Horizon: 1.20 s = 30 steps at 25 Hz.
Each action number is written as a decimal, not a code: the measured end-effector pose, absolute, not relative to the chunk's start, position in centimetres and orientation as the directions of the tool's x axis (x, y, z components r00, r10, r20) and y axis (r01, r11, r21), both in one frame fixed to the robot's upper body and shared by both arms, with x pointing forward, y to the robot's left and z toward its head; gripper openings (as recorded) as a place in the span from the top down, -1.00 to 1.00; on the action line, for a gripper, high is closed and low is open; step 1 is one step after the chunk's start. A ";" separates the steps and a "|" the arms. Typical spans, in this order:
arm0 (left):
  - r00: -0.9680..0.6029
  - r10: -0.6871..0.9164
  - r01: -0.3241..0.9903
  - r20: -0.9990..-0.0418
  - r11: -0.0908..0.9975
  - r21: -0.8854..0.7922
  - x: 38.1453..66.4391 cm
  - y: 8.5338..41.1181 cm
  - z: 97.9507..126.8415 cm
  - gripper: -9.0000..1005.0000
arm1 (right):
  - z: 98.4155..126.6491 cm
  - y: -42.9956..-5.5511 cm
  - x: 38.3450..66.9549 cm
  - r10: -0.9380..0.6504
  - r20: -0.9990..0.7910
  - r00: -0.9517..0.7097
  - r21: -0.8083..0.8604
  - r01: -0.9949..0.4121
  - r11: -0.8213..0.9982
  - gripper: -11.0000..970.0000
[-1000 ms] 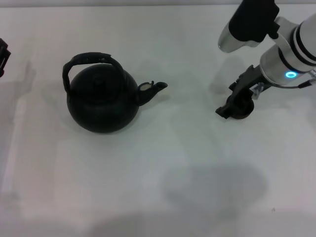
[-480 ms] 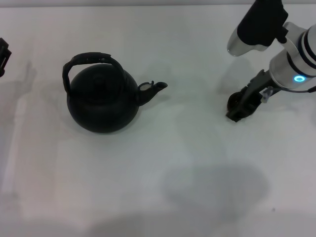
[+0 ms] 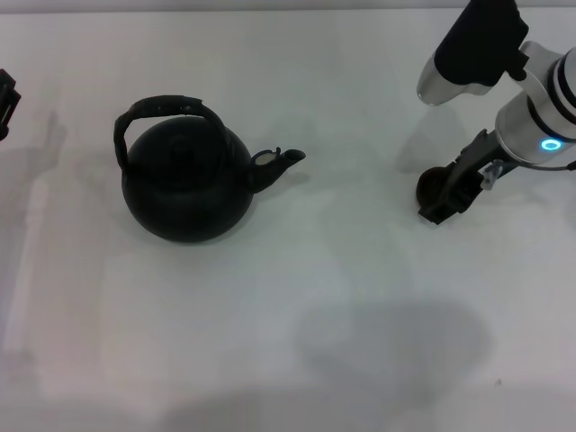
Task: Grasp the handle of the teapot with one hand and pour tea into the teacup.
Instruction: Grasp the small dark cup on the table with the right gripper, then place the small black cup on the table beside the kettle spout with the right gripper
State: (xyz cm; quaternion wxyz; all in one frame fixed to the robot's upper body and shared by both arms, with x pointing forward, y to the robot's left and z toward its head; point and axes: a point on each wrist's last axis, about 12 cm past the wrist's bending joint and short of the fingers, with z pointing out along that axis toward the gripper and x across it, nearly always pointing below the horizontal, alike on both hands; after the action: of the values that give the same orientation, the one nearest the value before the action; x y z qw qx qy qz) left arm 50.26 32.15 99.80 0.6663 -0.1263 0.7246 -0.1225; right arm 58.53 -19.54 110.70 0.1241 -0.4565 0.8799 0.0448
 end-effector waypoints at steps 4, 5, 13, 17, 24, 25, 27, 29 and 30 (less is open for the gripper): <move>-0.077 -0.348 -0.020 -0.934 0.938 -0.347 50.2 32.1 99.8 -0.69 | 111.4 -18.9 58.5 -0.805 -0.273 -0.527 -0.044 -0.829 0.558 -0.53; -0.076 -0.348 -0.020 -0.934 0.938 -0.347 50.2 32.1 99.8 -0.69 | 111.7 -18.5 58.5 -0.808 -0.283 -0.517 -0.046 -0.834 0.550 -0.52; -0.075 -0.350 -0.017 -0.934 0.937 -0.350 50.2 32.1 99.8 -0.69 | 113.2 -12.9 57.6 -0.862 -0.353 -0.364 -0.021 -0.918 0.396 -0.50; -0.076 -0.350 -0.011 -0.934 0.937 -0.350 50.3 31.9 99.9 -0.69 | 112.7 -10.6 57.1 -0.887 -0.356 -0.294 -0.028 -0.945 0.325 -0.50; -0.079 -0.346 -0.011 -0.935 0.938 -0.346 50.2 32.0 99.8 -0.69 | 112.0 -9.1 56.2 -0.906 -0.353 -0.234 -0.044 -0.963 0.266 -0.50; -0.080 -0.345 -0.012 -0.935 0.938 -0.346 50.2 32.0 99.8 -0.69 | 111.8 -9.0 56.1 -0.907 -0.351 -0.234 -0.045 -0.963 0.266 -0.50; -0.082 -0.345 -0.014 -0.935 0.938 -0.345 50.2 32.0 99.8 -0.69 | 111.5 -9.0 55.9 -0.909 -0.341 -0.238 -0.046 -0.962 0.269 -0.50; -0.083 -0.345 -0.015 -0.935 0.939 -0.345 50.2 32.0 99.8 -0.69 | 111.2 -8.9 55.8 -0.914 -0.329 -0.239 -0.048 -0.962 0.269 -0.50; -0.083 -0.345 -0.015 -0.935 0.939 -0.345 50.2 32.0 99.8 -0.69 | 111.1 -8.9 55.7 -0.916 -0.325 -0.238 -0.049 -0.962 0.267 -0.50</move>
State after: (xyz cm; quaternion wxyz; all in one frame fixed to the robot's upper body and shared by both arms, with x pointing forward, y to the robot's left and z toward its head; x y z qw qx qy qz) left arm 50.18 32.05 99.75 0.6655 -0.1240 0.7255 -0.1239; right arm 55.74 -8.93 111.10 0.1457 -0.5999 0.7825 0.0804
